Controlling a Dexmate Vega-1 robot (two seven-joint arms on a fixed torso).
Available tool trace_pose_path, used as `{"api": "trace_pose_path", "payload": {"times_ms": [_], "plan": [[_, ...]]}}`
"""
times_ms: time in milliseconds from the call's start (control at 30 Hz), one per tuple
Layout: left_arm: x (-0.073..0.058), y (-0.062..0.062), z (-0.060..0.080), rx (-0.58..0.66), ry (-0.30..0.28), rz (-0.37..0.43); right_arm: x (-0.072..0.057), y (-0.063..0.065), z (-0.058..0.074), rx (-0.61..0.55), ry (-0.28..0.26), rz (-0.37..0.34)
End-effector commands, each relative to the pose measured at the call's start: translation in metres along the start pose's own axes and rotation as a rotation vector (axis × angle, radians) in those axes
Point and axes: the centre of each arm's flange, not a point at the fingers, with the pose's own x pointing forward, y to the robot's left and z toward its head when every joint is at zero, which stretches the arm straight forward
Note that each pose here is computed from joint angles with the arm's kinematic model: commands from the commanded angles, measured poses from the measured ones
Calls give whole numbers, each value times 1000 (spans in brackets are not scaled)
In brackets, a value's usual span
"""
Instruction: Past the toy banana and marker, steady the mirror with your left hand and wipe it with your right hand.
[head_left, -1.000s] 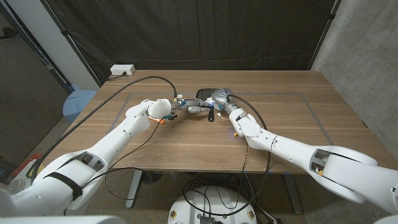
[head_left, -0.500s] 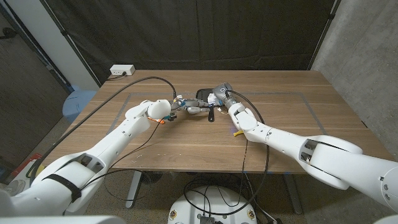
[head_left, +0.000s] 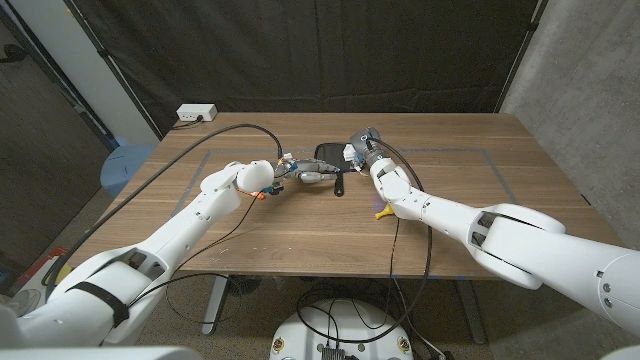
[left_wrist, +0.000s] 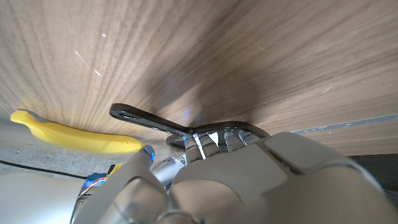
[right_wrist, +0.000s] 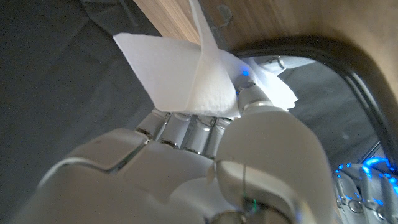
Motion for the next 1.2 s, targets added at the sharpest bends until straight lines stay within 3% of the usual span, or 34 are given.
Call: {"api": "trace_pose_path", "payload": {"times_ms": [33, 500, 1000, 1200], "plan": [[0, 1, -1, 1, 2, -5, -8, 0, 1, 4, -30, -11], [5, 3, 5, 11, -17, -6, -42, -2, 1, 47, -90, -44], [5, 4, 10, 18, -24, 1, -70, -28, 18, 117, -181, -152], [3, 5, 10, 12, -24, 15, -71, -34, 16, 133, -169, -172]]}}
